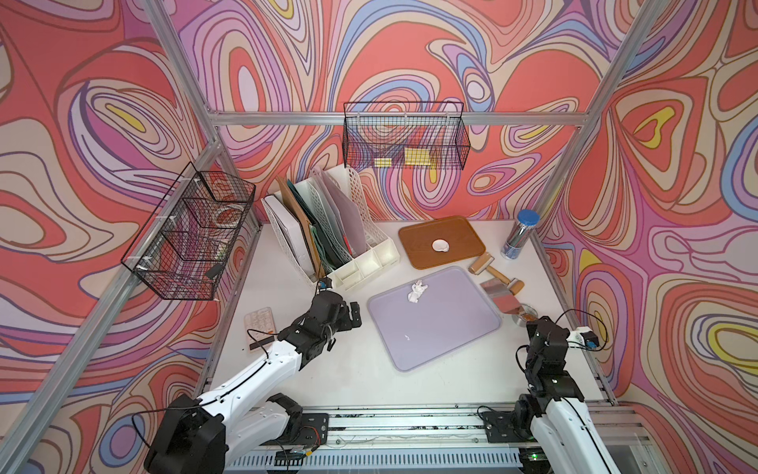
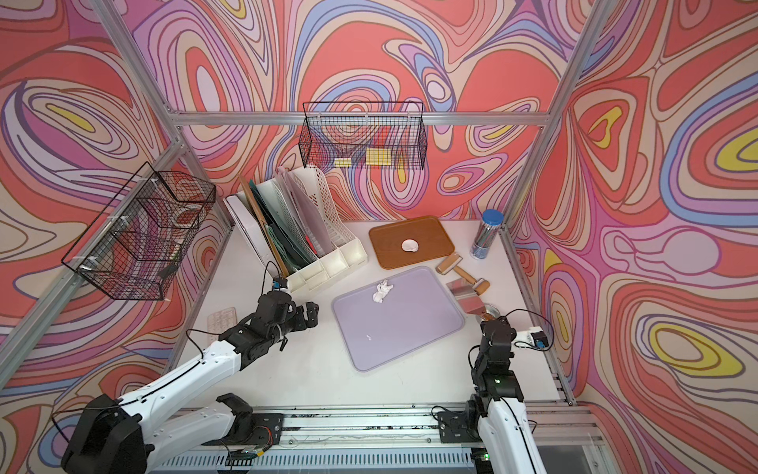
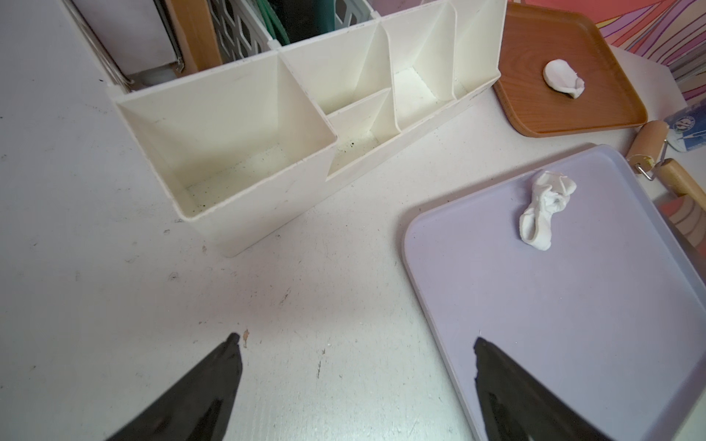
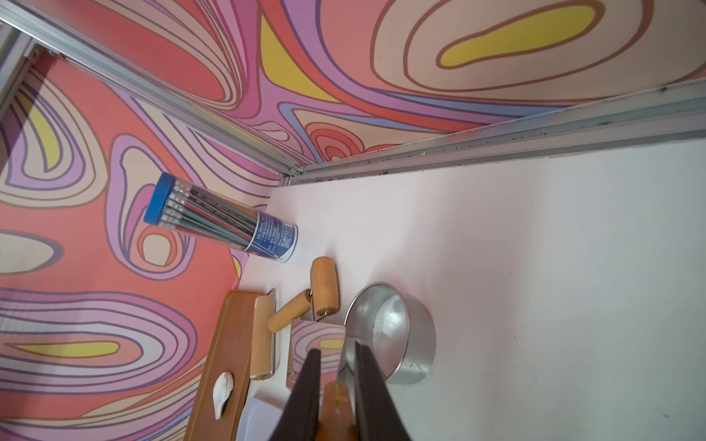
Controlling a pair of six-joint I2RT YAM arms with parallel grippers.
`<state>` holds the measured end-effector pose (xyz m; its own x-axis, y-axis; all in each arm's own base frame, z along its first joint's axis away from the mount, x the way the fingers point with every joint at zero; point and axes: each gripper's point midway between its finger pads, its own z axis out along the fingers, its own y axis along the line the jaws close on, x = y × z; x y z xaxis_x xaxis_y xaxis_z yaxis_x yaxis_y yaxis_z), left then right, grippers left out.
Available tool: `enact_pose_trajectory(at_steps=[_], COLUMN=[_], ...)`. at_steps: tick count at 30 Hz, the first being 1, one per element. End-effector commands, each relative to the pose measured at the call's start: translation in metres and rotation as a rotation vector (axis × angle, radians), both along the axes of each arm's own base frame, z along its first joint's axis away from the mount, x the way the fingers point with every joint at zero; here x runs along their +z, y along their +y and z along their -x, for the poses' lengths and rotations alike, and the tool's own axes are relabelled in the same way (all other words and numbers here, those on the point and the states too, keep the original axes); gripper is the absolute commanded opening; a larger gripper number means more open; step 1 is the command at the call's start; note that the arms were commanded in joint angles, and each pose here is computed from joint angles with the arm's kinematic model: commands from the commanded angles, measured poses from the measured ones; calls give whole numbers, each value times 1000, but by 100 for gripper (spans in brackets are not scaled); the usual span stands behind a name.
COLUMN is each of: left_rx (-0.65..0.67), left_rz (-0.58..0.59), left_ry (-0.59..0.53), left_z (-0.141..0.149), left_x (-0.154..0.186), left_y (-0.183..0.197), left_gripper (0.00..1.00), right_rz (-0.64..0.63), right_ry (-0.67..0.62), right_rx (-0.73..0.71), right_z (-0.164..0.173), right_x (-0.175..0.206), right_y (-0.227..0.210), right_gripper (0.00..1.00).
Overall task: Roll out the dumpling wrappers from the dough
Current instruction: Place the spatula at the center of the board, then reset both arms
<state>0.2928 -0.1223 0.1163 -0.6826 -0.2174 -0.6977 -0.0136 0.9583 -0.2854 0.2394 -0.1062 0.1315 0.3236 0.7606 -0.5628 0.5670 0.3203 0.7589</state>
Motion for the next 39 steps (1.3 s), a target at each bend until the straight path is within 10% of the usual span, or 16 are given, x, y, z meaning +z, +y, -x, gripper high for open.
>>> enact_pose_trajectory(at_steps=[1,5,13,22,29,39], left_rx=[5,9,19,225,419,370], left_rz=[17,10,24,-105,-184,-442], left_ry=[-21,-24,-48,-118,-244,-309], left_z=[-5,-5,-4,-10,-13,-42], left_x=[7,7,17,36,60,30], left_y=[-1,0,2,51,106,147], left_gripper=[100,100,100,100,100,100], right_rz=[-2,-31,-53,292,541,928], right_ry=[-26,80,254,491,351,144], right_rx=[-70,-6,146,153,489,785], right_z=[-4,-18,-25,-19,-86,-163], right_x=[13,-4,-1,62,115,42], right_y=[-10,-2,19,-7,32,125], right_gripper=[0,2,41,98,98,98])
